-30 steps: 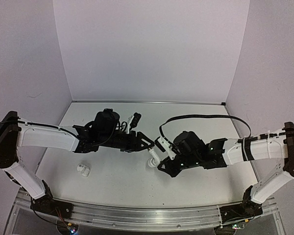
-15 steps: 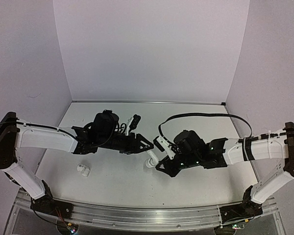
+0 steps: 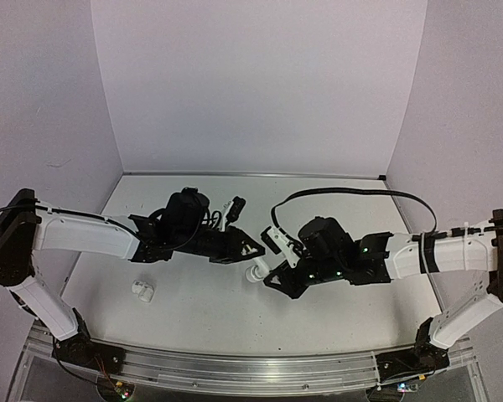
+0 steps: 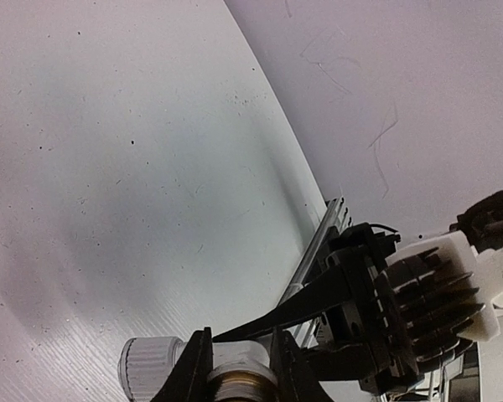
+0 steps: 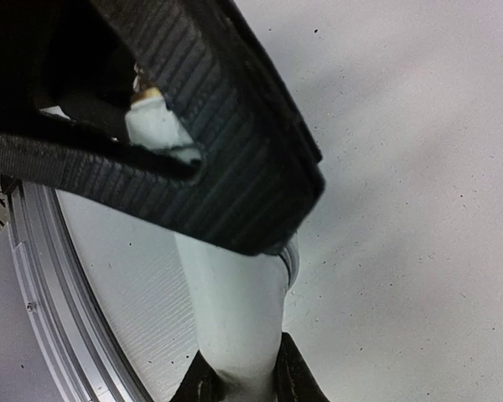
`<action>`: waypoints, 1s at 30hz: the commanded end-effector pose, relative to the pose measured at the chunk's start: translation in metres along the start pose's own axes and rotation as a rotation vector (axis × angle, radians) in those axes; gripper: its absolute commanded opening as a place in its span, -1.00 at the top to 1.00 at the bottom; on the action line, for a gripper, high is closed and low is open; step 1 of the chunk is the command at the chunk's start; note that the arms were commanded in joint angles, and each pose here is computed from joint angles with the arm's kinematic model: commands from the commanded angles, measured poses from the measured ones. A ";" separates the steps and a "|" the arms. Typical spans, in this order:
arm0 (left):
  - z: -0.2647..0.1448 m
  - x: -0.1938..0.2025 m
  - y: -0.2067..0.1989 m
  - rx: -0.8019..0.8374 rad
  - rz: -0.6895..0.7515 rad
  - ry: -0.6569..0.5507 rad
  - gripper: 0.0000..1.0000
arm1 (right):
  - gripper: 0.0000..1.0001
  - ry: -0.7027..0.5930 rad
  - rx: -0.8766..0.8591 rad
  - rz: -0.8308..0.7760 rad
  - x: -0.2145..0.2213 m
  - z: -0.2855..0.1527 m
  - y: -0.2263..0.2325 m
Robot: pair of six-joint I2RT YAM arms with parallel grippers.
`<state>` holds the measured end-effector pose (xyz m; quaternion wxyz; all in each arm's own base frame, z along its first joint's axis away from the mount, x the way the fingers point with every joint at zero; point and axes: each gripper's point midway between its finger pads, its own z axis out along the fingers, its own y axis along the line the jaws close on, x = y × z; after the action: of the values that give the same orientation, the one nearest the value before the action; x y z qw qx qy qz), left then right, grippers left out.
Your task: Install the water faucets
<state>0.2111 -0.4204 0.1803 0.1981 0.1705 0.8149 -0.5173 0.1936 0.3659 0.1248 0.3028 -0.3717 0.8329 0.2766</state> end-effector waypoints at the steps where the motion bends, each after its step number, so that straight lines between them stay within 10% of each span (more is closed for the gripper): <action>1: -0.002 -0.022 -0.020 0.025 0.017 -0.060 0.71 | 0.69 -0.117 0.004 -0.001 -0.036 -0.013 0.005; 13: -0.017 -0.058 -0.050 0.130 -0.087 -0.192 1.00 | -0.92 -0.371 -0.035 0.165 -0.049 -0.044 0.001; 30: -0.053 -0.097 -0.089 0.424 -0.291 -0.345 1.00 | -0.83 -0.776 -0.163 0.113 -0.111 -0.097 0.020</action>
<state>0.2469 -0.4237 0.2694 0.2048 0.0072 0.7177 -0.6655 0.2066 0.3616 0.2307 0.4955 -0.2376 0.7080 0.4436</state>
